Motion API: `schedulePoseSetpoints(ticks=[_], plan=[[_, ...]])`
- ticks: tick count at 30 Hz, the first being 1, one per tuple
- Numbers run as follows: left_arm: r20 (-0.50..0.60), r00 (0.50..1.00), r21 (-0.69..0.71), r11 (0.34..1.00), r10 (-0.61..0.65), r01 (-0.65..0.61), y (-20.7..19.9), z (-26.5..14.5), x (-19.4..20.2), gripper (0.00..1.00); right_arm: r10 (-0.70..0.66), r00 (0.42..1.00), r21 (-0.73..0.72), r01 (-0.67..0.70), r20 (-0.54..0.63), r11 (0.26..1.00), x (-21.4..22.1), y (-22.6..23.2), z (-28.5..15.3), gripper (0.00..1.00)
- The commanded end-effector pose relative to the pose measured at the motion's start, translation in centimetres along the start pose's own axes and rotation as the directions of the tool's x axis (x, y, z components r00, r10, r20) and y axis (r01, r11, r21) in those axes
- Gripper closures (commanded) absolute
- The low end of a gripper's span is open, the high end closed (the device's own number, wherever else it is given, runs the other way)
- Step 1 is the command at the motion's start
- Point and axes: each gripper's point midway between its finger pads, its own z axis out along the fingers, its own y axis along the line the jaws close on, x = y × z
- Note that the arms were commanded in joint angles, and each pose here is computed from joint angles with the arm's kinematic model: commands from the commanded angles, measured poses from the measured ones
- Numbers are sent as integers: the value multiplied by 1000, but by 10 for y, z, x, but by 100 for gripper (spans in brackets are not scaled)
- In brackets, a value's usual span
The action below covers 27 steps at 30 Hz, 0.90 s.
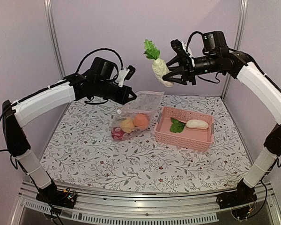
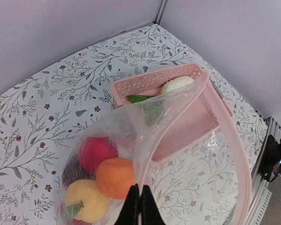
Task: Place the food in the zip-top bag and seal the zipper
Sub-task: Pick up the fake vegetable from the bin, then place the fake vegetable in the zipper food storage bag.
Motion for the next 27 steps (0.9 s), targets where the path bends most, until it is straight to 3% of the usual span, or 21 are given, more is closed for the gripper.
schedulePoseSetpoints(ticks=[1,6,14,27], plan=[[39,999,56,998,-8,6,-13,-18,-18,100,-59,995,-83,66,84,994,-24,8,20,100],[51,998,106,994,-26,20,-21,-27,-22,100,-81,987,-158,102,136,982,-29,17,39,100],[53,998,125,992,-22,15,-22,-33,-18,100,-53,987,-249,90,152,964,-1,27,63,100],[47,999,119,993,-15,10,-15,-35,-15,100,-105,994,-262,94,-28,960,66,44,95,97]])
